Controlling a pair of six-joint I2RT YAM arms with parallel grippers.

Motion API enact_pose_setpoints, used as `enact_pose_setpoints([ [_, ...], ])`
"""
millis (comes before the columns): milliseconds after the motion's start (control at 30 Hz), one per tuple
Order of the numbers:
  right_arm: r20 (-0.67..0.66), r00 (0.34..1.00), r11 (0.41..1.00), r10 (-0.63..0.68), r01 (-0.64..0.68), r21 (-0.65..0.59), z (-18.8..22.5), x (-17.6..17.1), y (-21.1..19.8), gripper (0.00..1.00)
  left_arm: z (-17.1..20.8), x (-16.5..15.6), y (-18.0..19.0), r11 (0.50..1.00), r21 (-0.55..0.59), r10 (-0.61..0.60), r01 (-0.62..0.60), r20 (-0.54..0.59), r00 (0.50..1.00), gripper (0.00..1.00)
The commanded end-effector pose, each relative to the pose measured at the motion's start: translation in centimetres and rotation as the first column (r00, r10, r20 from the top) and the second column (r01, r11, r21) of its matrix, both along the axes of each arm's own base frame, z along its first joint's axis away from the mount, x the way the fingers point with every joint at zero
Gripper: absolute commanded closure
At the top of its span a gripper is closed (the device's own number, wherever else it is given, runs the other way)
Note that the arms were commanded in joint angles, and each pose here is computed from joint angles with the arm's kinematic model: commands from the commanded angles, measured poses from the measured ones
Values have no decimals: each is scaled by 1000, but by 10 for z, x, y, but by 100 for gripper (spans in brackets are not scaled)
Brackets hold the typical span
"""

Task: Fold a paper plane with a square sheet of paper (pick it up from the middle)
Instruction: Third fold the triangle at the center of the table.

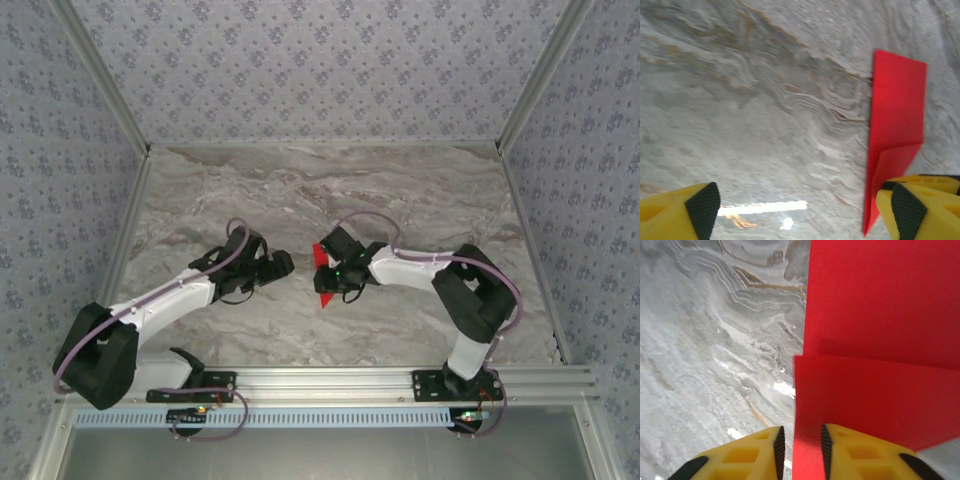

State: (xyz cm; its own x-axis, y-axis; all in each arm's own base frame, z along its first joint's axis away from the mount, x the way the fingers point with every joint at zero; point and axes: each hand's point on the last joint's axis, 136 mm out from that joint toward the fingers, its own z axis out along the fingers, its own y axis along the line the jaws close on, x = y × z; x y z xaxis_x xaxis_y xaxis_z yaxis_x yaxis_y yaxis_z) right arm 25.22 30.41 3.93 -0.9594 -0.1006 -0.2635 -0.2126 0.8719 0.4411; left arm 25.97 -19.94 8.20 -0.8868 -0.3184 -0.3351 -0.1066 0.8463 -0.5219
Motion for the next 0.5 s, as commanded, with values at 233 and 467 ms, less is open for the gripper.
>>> enact_pose_setpoints([
  [233,-55,955,937,-290,295,188,29,26,-75,56,29,-14,-98,949,-241,-183,201,95,978,49],
  [467,-112,947,913,-302,321,253,20,31,-88,54,18,-15,-134,938,-221,-254,267,83,964,71],
])
